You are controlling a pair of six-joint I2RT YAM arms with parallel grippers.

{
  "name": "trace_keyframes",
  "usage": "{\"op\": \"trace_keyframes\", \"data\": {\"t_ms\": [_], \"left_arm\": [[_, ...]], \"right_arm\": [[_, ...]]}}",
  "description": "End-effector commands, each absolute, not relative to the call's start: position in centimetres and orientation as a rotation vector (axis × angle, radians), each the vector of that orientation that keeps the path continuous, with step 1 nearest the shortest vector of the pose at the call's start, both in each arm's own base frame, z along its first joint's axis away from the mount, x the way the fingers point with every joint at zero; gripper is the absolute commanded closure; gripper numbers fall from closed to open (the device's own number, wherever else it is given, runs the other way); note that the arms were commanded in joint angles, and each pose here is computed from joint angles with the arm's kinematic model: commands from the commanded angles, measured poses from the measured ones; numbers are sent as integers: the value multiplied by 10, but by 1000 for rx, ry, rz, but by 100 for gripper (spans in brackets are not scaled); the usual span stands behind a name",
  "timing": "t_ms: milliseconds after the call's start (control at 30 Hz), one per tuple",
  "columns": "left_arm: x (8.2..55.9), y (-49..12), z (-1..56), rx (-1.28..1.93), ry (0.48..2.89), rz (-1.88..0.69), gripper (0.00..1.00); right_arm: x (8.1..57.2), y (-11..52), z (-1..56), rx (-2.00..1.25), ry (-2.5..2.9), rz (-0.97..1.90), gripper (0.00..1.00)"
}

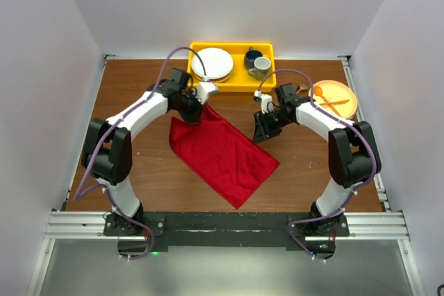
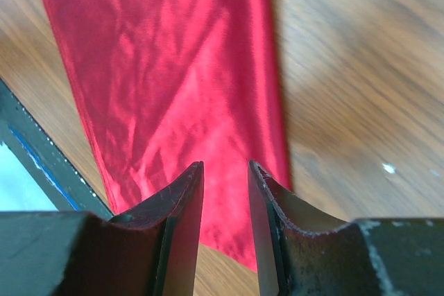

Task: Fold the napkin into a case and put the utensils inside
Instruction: Fold the rectangle-folded napkin at the center of the board.

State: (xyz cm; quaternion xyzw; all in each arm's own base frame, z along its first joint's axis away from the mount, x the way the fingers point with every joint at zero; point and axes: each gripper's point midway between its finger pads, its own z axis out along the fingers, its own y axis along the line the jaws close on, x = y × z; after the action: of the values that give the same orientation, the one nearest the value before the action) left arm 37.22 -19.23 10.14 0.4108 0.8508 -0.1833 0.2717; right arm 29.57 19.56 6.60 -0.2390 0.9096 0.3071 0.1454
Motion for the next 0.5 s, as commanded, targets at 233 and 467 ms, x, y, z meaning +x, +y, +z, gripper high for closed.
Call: {"op": "trace_keyframes", "data": {"t_ms": [233,467], "left_arm": [[257,-327,105,1277,2209,-973,100],[214,-377,104,1326,2148,-1132,100]], "right_arm": [[300,163,84,-580,2637,854,64],[302,143,83,-536,2670,780,64]]}}
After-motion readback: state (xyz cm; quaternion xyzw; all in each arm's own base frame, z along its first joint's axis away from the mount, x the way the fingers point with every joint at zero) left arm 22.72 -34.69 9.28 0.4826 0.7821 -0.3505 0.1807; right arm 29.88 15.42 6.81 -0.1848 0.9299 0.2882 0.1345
